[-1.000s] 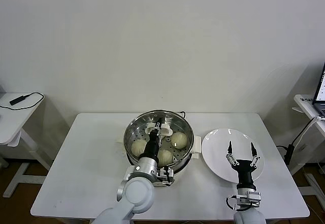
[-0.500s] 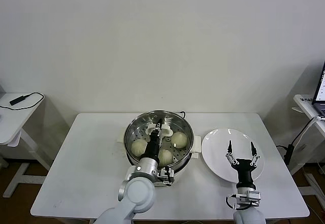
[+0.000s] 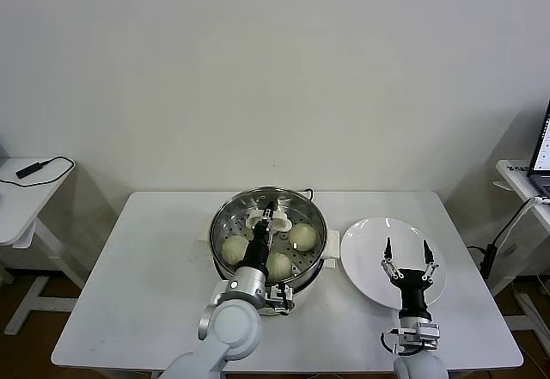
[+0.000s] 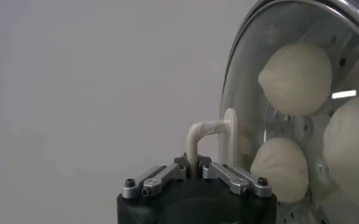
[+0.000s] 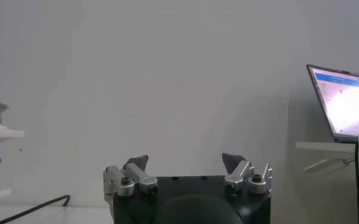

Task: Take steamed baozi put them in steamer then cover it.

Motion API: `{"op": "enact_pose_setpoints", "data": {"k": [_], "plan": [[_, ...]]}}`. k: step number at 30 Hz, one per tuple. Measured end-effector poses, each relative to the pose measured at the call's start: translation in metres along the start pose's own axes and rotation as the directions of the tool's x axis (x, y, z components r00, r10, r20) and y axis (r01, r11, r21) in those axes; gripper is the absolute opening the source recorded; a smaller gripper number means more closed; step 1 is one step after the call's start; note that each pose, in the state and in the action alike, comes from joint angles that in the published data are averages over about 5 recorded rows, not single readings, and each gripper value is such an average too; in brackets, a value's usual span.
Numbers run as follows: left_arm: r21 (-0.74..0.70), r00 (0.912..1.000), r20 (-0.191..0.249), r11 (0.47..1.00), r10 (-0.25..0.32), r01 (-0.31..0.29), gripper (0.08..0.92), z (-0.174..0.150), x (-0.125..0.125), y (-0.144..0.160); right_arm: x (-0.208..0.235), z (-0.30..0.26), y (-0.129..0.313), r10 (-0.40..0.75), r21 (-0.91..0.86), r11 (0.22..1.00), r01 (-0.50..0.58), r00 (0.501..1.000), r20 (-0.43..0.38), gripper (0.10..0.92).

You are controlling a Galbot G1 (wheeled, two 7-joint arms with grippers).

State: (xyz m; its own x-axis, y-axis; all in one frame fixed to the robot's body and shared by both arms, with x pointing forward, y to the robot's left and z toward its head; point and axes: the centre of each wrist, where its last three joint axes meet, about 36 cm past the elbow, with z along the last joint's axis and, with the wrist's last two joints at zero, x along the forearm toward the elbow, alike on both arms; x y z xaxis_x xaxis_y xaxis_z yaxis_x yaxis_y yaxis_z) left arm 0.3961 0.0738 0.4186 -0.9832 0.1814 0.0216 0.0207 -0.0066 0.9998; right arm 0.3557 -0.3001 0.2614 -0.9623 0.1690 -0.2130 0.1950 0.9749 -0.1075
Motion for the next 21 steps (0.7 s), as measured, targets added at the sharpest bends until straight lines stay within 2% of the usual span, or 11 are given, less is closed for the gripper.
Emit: {"op": "enact_pose_setpoints", "data": {"k": [13,18,21], "plan": [[0.014,0.9999,0.010,1.000,-0.008,0.008,0.576,0.007,0.013,0.008,0.000,0.000,0.004,-0.004,0.001,1.000,0.004,1.000,0.001,0.823],[0.033,0.9997,0.026,0.999,0.001,-0.002,0.638,0.008,0.024,0.014,-0.002,0.000,0.006,-0.005,-0.001,1.000,0.005,1.000,0.004,0.823],[0.046,0.9994,0.035,0.999,0.004,-0.006,0.705,0.008,0.032,0.018,-0.003,-0.001,0.007,-0.007,-0.003,1.000,0.007,1.000,0.007,0.823]]}}
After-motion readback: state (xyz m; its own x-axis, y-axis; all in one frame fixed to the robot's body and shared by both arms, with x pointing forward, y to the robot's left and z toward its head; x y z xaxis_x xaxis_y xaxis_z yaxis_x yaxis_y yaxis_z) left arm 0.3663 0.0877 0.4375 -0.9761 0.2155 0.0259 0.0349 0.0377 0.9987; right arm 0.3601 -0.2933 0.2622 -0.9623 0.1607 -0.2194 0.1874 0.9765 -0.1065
